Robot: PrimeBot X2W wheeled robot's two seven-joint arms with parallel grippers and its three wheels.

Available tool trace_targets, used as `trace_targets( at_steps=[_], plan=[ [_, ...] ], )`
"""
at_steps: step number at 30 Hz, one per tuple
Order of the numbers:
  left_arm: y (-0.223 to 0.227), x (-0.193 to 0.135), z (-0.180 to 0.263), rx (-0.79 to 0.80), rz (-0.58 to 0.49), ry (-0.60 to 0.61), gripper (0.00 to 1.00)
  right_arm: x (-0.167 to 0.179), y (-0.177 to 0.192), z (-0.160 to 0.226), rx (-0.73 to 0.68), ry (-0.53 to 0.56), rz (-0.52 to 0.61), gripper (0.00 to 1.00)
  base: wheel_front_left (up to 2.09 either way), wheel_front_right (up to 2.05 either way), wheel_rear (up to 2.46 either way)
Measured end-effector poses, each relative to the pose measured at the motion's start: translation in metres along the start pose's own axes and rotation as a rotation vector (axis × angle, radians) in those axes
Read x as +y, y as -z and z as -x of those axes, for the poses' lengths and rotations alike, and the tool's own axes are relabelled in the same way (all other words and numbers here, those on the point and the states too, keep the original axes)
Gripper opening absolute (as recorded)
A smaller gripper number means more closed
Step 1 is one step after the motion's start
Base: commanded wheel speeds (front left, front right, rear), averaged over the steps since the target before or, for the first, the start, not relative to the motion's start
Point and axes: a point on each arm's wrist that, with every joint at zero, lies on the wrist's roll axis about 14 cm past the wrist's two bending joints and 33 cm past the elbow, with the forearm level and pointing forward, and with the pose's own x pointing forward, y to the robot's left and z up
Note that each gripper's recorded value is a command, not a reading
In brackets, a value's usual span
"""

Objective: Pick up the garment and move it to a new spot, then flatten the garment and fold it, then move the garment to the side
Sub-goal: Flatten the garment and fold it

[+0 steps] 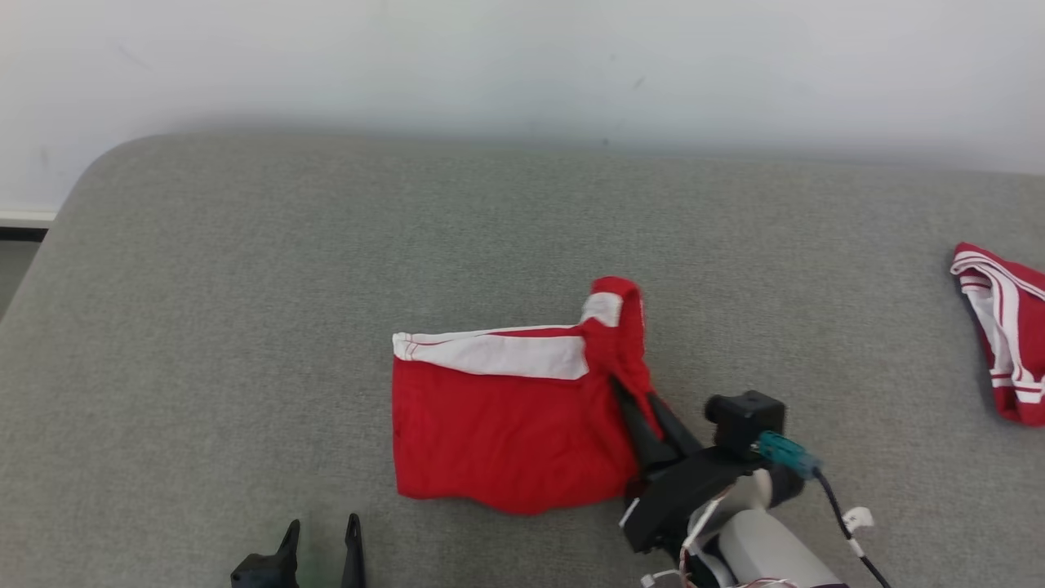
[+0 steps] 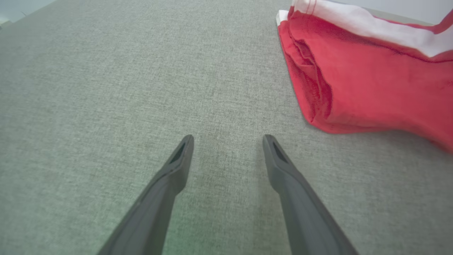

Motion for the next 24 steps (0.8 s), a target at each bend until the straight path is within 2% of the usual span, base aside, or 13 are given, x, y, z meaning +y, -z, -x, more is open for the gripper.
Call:
trace_targets(
  at_steps=[6,12,13,14,15,20,24],
  plan=[
    [0.001,0.011,0.007,-0.001,0.007,-0.035,1.0,0.061,0.013,-0.011,0.079,-0.187,0.008,0.0,0.0,0.0,0.0],
    [-0.004,0.029,0.016,-0.024,0.017,-0.094,1.0,0.094,0.029,-0.025,0.146,-0.3,0.066,0.0,0.0,0.0,0.0],
    [-0.007,0.032,0.017,-0.034,0.02,-0.106,1.0,0.098,0.033,-0.027,0.158,-0.314,0.075,0.02,0.0,0.0,0.0],
    [-0.008,0.035,0.018,-0.04,0.019,-0.114,1.0,0.1,0.035,-0.029,0.16,-0.324,0.08,0.42,0.0,0.0,0.0],
    [-0.01,0.037,0.02,-0.046,0.018,-0.121,1.0,0.104,0.036,-0.032,0.158,-0.336,0.082,1.0,0.0,0.0,0.0],
    [-0.016,0.048,0.023,-0.068,0.02,-0.158,1.0,0.113,0.034,-0.041,0.127,-0.363,0.059,1.0,0.0,0.0,0.0],
    [-0.024,0.045,0.018,-0.09,0.012,-0.148,1.0,0.095,0.028,-0.045,0.096,-0.308,0.048,1.0,0.0,0.0,0.0]
  ],
)
